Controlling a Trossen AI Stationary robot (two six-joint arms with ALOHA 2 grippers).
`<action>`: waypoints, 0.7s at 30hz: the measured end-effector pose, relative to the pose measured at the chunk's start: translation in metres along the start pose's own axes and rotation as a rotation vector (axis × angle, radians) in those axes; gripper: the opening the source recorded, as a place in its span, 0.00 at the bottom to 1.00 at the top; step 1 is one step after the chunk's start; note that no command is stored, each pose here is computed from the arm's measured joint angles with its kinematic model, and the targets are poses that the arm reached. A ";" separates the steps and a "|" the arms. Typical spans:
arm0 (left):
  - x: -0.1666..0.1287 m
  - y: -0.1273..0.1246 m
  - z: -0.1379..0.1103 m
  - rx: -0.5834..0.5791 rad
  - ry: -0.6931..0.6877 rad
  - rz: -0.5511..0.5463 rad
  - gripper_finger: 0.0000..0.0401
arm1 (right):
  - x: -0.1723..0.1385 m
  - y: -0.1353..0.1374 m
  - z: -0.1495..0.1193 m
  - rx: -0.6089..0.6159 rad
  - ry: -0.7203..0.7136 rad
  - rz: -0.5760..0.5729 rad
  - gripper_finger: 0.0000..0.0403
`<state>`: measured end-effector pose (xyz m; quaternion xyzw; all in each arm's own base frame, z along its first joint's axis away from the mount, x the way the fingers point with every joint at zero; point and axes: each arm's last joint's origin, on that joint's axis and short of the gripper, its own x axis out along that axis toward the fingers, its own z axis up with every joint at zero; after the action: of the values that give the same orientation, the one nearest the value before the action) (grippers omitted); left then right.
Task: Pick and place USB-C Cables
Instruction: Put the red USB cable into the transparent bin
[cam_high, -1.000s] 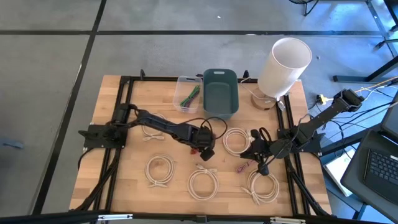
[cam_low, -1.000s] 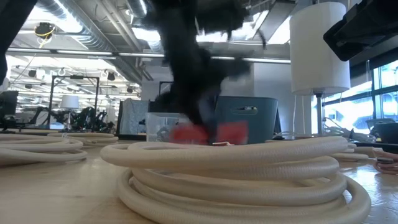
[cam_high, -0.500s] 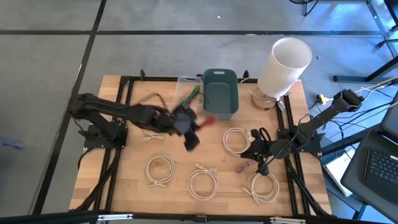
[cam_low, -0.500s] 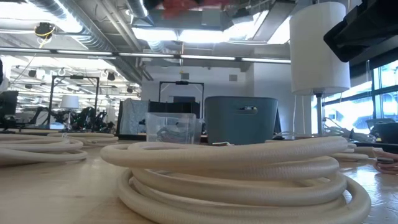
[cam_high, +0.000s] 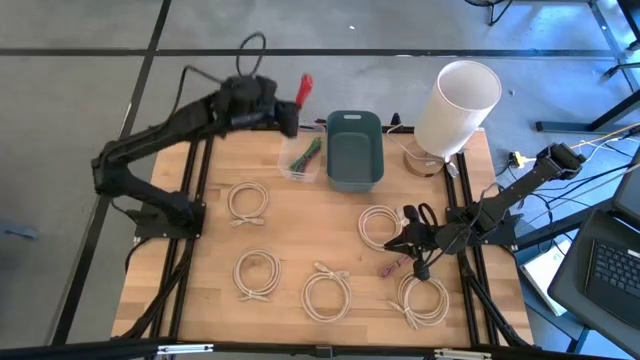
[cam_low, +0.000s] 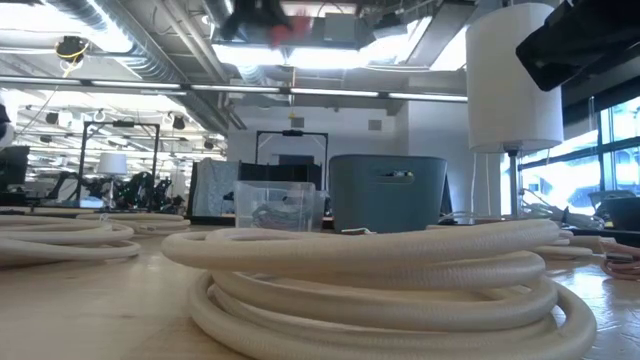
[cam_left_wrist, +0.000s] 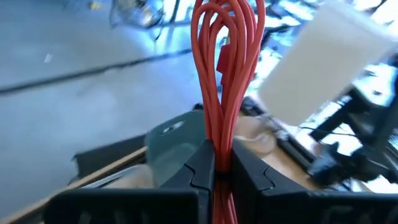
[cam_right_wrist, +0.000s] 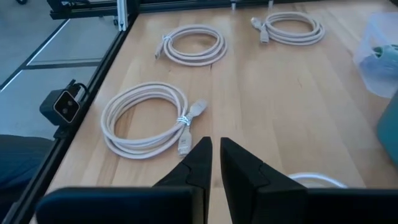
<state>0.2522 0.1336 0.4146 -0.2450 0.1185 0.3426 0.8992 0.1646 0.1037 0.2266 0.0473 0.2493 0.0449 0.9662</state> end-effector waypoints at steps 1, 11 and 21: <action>0.008 0.009 0.001 -0.023 0.020 0.018 0.05 | 0.000 0.000 0.000 0.000 -0.002 -0.004 0.09; 0.110 0.052 -0.039 -0.088 0.315 0.117 0.05 | 0.000 -0.001 0.000 -0.009 -0.003 -0.019 0.09; 0.162 0.090 -0.086 -0.115 0.559 0.309 0.05 | 0.000 -0.001 -0.001 -0.009 0.005 -0.022 0.09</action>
<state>0.3070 0.2368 0.2474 -0.3591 0.3772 0.4009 0.7537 0.1641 0.1028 0.2257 0.0401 0.2518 0.0357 0.9663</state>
